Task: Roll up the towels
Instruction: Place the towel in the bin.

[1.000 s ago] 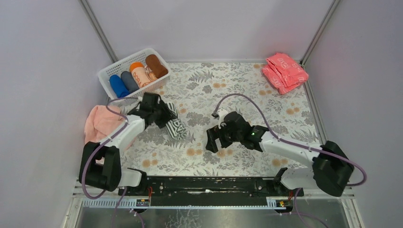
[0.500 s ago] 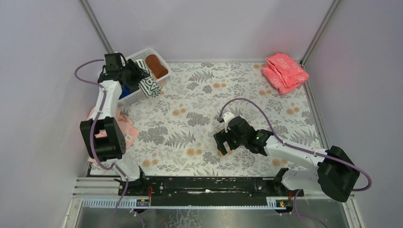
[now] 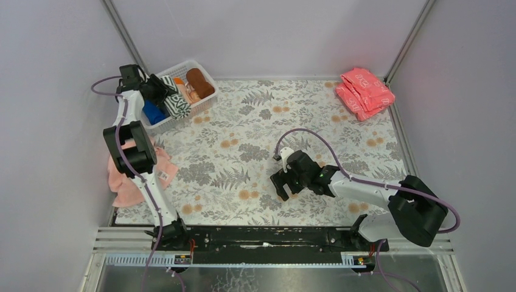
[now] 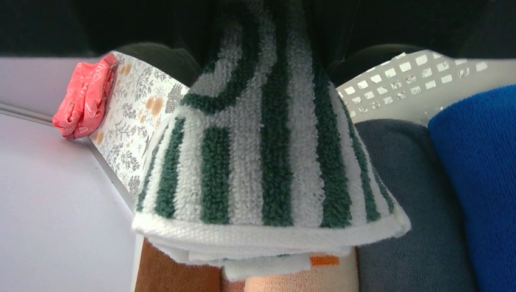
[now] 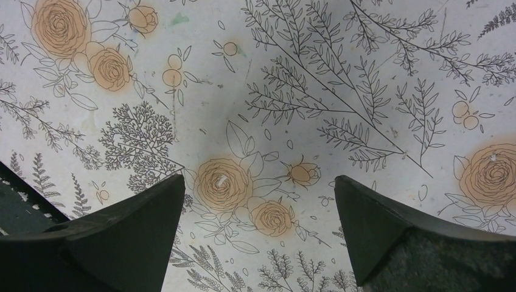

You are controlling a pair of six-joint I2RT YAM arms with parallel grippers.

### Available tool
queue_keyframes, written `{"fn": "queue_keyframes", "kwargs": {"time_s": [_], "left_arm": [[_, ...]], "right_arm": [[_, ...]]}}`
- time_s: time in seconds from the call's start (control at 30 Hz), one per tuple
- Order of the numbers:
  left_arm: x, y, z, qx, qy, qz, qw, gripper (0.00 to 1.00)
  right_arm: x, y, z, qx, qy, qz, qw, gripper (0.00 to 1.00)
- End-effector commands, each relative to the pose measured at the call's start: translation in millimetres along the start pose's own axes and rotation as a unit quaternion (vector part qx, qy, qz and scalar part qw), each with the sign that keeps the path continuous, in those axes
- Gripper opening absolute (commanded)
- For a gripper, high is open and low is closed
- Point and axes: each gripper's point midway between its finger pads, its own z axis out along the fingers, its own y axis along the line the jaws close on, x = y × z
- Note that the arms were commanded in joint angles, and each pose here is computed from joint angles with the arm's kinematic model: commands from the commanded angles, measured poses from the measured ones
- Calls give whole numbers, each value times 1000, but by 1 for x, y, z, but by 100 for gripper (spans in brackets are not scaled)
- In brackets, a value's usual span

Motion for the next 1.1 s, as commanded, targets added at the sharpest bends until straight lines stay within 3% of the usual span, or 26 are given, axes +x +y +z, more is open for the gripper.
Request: {"fn": "queue_keyframes", "kwargs": {"time_s": [0.0,0.3,0.47,0.67,1.07], "left_arm": [[-40,5,6,25,-41,37,998,35],[-44,53,25,-39,-38,54,997,39],[-51,78,21,-100,-70,73,990,39],[-63,90,25,-118,-94,110,982,40],[-57,125,57,-142,-45,133,980,44]], "right_arm": [[-14,-1,2,-3,-22,-5,1000,99],[-14,-1,4,-3,-19,-6,1000,99],[-14,-2,4,-3,-19,-6,1000,99],[-13,0,4,-7,-19,-5,1000,99],[-9,0,8,-7,-10,-3,1000,99]]}}
